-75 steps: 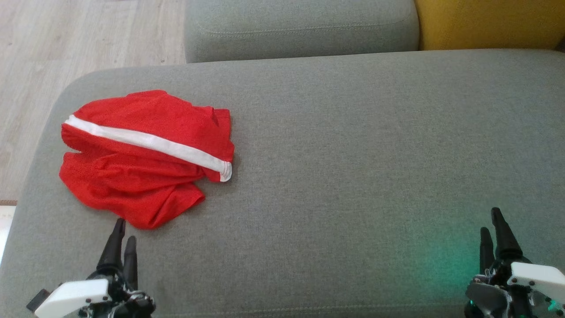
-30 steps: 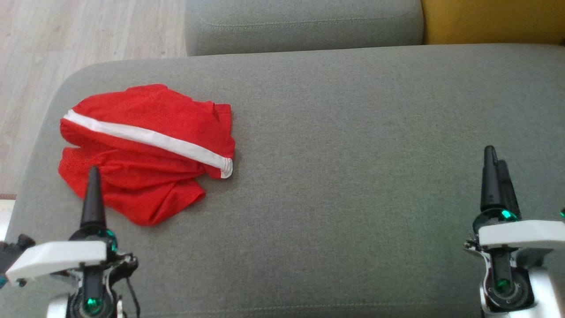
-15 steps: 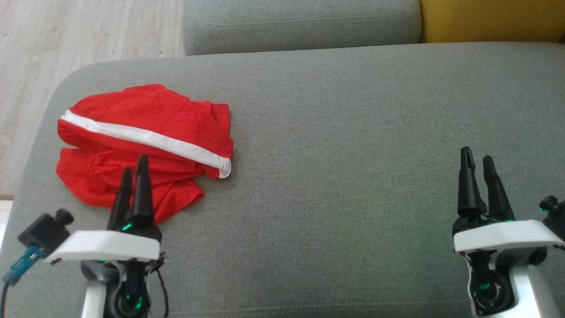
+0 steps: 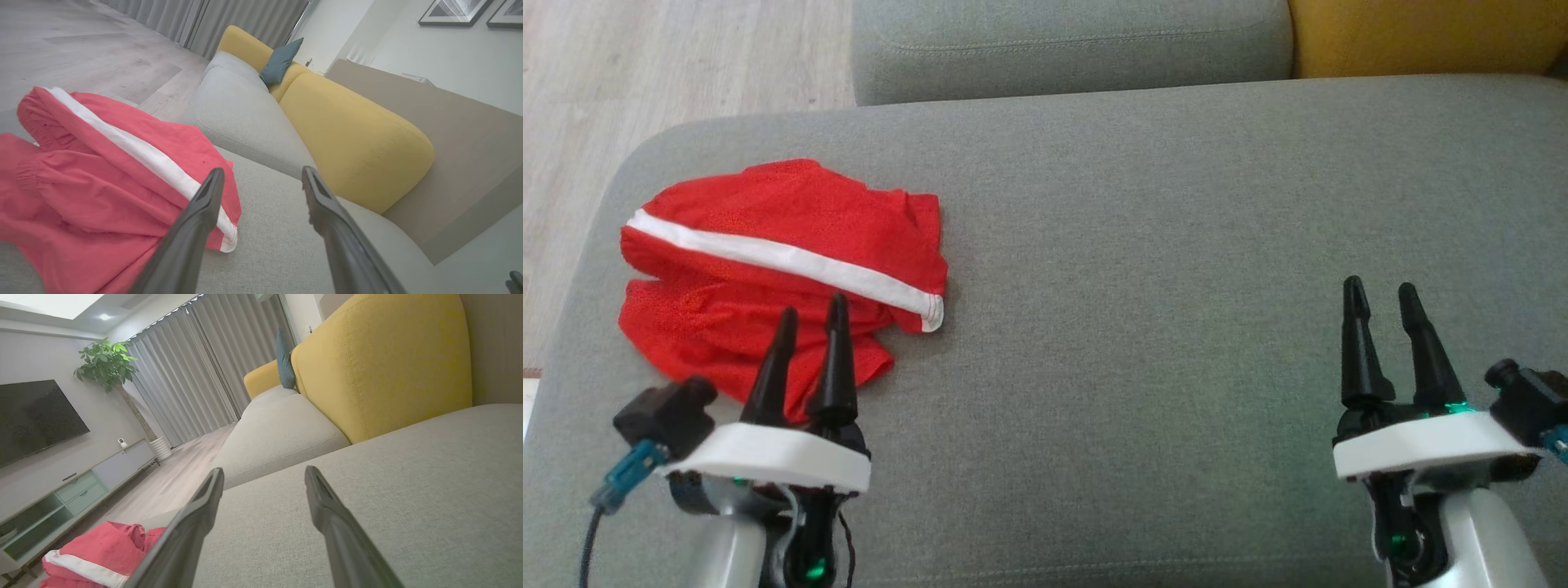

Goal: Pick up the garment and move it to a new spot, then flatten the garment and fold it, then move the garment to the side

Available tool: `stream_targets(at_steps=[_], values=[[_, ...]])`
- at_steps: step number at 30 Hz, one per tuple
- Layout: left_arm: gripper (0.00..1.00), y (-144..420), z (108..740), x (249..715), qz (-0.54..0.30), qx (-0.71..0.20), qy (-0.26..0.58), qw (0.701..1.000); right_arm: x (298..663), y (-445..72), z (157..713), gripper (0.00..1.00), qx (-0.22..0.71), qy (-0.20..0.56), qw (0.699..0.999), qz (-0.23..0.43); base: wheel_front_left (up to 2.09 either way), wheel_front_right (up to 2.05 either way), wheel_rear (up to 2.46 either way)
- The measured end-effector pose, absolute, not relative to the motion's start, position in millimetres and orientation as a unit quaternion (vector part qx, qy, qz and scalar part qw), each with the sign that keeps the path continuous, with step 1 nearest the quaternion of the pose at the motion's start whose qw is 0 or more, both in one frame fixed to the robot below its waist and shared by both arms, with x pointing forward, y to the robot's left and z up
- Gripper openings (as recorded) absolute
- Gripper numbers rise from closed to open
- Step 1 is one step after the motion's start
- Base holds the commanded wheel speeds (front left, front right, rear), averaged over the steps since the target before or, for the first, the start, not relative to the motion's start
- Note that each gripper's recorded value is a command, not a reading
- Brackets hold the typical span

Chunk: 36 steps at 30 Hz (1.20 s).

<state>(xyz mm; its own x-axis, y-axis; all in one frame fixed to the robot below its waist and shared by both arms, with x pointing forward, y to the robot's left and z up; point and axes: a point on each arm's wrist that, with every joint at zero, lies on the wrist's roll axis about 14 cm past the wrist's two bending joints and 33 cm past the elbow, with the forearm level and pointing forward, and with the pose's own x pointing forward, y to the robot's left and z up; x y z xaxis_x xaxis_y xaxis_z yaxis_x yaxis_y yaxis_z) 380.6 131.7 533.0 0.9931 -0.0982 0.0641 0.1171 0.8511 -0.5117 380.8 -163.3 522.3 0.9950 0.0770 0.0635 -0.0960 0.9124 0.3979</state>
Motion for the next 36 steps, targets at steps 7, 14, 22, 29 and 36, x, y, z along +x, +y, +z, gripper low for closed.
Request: stream_targets(at_steps=[7, 14, 22, 29, 36], values=[[1.00, 126, 534, 378, -0.060, -0.207, -0.021, 0.976, 380, -161, 523, 1.00, 0.152, -0.030, 0.987, 0.050, 0.00, 0.00, 0.00], [1.00, 129, 540, 378, -0.056, -0.163, -0.038, 0.984, 381, -158, 524, 1.00, 0.111, -0.036, 0.992, 0.056, 0.00, 0.00, 0.00], [1.00, 112, 539, 372, -0.081, -0.086, -0.048, 0.992, 382, -155, 526, 1.00, 0.055, -0.044, 0.995, 0.064, 0.00, 0.00, 0.00], [1.00, 100, 544, 371, -0.095, -0.028, -0.071, 0.993, 382, -149, 529, 1.00, 0.012, -0.056, 0.995, 0.076, 0.00, 0.00, 0.00], [1.00, 108, 560, 374, -0.068, -0.051, -0.097, 0.992, 383, -145, 533, 1.00, 0.033, -0.067, 0.994, 0.081, 0.00, 0.00, 0.00]])
